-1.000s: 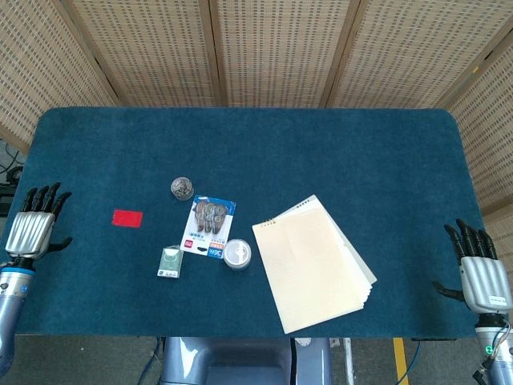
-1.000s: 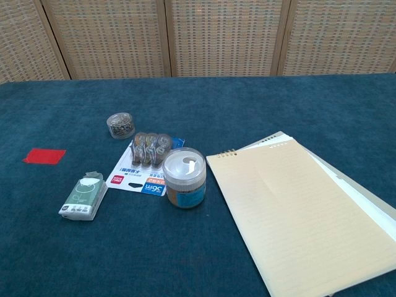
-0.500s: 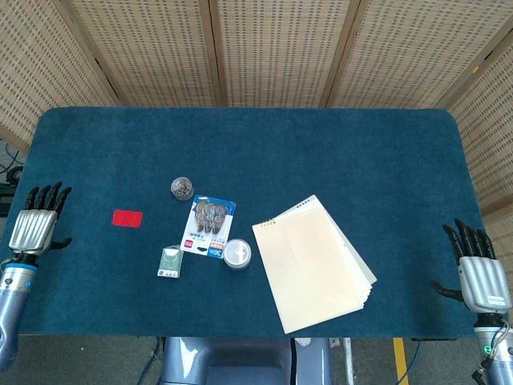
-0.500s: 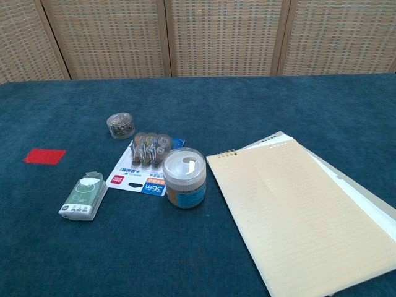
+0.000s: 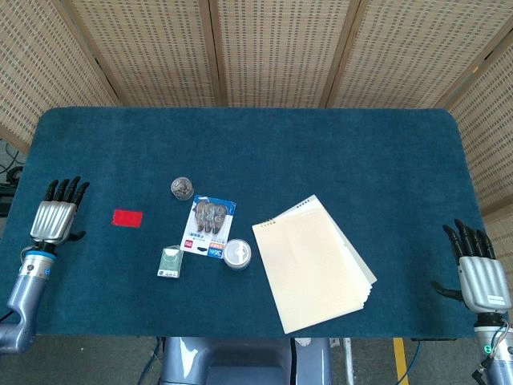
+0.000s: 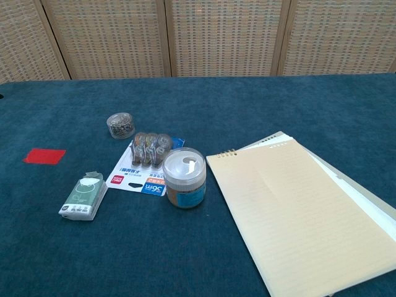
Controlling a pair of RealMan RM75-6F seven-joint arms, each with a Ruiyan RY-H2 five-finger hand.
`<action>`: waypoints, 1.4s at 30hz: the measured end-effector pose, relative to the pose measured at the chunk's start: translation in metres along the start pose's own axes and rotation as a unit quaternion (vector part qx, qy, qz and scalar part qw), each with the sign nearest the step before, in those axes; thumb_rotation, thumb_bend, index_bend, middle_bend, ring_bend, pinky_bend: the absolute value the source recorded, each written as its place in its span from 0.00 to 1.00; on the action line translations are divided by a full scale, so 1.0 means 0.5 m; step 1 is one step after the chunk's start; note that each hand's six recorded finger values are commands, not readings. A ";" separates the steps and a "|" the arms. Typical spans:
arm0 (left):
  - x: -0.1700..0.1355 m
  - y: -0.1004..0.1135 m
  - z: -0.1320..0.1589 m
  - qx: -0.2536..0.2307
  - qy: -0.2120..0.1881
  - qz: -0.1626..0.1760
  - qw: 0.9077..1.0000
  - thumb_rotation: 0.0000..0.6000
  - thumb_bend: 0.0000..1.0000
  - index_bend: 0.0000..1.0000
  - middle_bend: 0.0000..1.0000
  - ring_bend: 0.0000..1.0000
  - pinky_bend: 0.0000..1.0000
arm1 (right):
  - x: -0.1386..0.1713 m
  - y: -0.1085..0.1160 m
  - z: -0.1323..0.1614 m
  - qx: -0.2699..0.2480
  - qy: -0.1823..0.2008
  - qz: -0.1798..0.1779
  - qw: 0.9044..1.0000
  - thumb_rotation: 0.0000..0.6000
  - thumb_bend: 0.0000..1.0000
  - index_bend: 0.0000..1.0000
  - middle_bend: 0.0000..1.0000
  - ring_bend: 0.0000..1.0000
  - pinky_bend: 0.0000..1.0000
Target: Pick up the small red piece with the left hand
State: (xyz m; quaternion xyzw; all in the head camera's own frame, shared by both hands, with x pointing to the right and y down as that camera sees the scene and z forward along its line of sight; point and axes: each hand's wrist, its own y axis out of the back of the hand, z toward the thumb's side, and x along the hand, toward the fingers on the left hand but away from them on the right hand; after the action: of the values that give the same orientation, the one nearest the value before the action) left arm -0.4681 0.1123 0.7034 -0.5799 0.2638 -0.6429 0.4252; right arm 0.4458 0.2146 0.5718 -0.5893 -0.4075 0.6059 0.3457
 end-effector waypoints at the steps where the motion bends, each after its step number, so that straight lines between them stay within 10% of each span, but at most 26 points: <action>1: 0.003 0.000 0.003 0.002 -0.001 0.000 1.000 1.00 0.17 0.00 0.00 0.00 0.00 | 0.000 0.000 0.000 0.000 0.000 0.000 1.000 1.00 0.05 0.00 0.00 0.00 0.00; 42: 0.082 -0.035 0.115 0.052 -0.020 -0.034 0.998 1.00 0.20 0.00 0.00 0.00 0.00 | -0.004 0.005 -0.010 -0.016 0.000 0.003 1.000 1.00 0.05 0.00 0.00 0.00 0.00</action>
State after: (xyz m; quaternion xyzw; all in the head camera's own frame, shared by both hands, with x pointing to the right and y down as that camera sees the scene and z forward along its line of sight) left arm -0.4148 0.0949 0.7502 -0.5787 0.2018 -0.6579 0.4377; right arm 0.4512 0.2124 0.5707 -0.5962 -0.4150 0.6005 0.3342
